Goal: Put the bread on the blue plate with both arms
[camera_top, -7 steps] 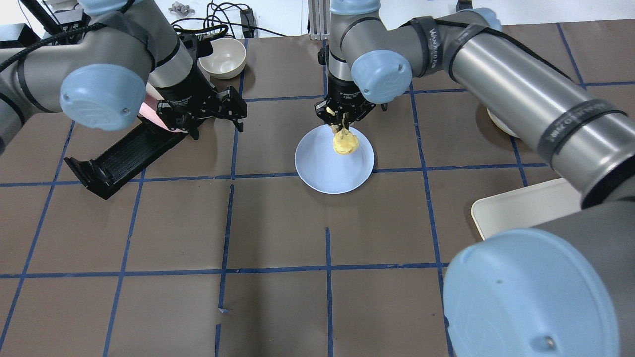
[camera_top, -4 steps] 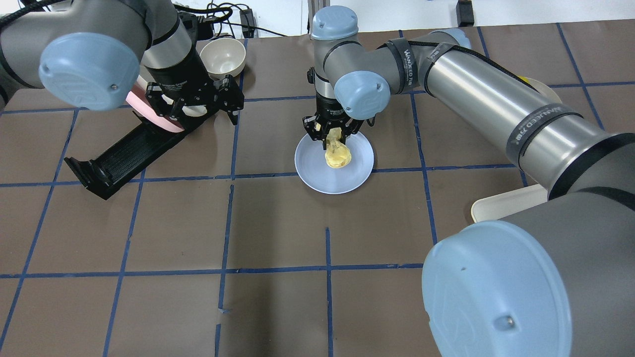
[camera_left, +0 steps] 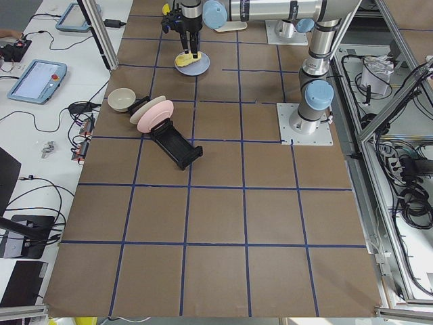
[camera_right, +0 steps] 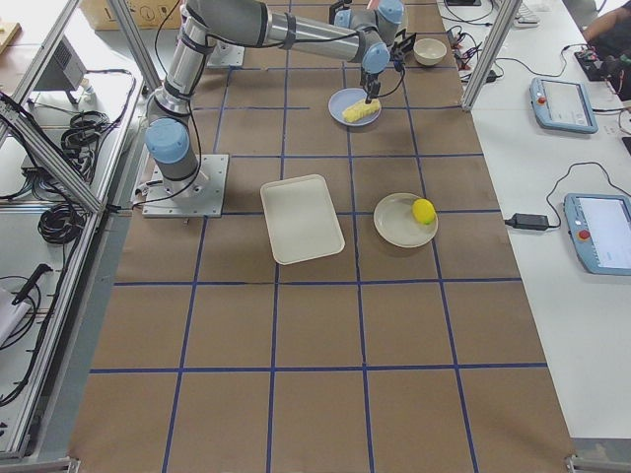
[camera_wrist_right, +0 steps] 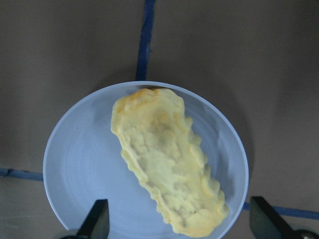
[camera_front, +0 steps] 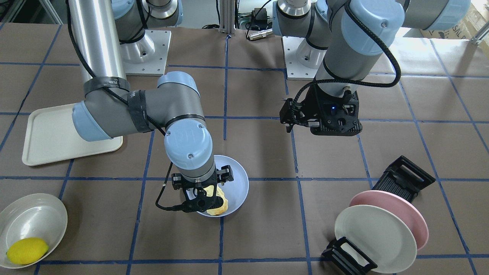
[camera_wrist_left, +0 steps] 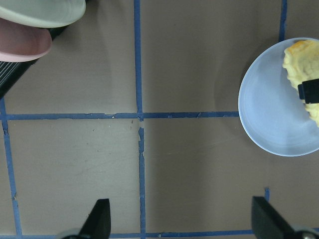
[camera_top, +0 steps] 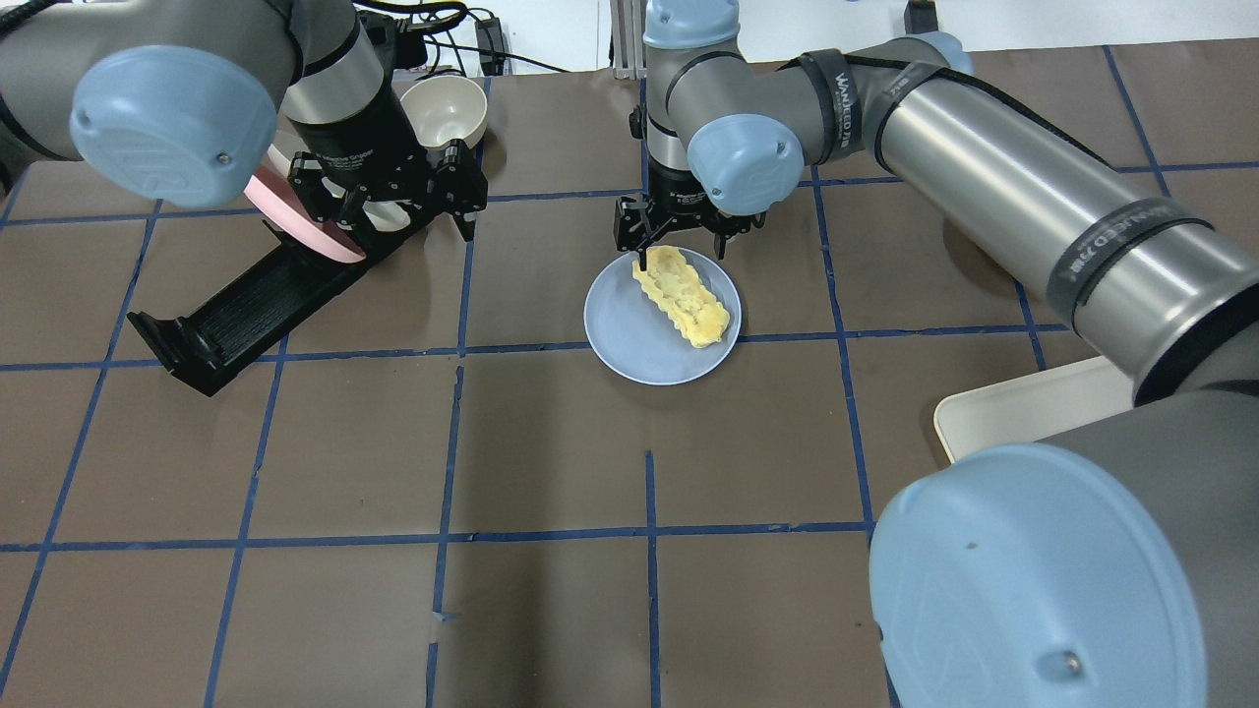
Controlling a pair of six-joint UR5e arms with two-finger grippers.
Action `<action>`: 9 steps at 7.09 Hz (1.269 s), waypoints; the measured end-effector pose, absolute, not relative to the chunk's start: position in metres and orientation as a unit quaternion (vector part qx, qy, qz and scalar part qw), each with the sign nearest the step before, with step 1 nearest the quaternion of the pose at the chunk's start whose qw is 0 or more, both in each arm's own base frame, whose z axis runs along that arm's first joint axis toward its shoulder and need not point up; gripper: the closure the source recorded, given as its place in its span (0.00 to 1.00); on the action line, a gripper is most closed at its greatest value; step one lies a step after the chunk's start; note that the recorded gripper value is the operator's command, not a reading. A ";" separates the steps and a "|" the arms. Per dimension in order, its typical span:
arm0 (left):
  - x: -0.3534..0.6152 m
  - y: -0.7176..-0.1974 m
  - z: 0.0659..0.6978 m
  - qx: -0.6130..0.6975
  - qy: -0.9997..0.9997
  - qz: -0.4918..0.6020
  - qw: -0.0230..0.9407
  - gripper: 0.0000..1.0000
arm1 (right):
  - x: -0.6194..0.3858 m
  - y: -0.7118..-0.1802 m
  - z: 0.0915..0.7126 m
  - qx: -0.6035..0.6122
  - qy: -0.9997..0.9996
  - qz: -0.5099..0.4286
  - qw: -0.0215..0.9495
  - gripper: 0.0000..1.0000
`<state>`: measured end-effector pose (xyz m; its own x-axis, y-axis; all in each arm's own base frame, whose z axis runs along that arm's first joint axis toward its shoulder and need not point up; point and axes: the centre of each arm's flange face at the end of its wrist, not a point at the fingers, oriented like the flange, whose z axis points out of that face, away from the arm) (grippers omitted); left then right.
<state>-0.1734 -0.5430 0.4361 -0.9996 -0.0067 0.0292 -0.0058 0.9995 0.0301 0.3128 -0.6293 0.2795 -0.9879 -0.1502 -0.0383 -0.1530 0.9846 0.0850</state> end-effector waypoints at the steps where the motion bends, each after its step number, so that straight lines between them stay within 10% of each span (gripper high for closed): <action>1: -0.173 -0.543 0.438 0.003 -1.000 -0.013 0.015 0.00 | 0.293 -0.630 0.302 -0.082 0.996 0.034 0.017 0.00; 9: -0.086 -0.507 0.504 0.041 -0.999 -0.012 0.003 0.00 | 0.135 -0.511 0.490 -0.059 0.997 -0.037 0.021 0.00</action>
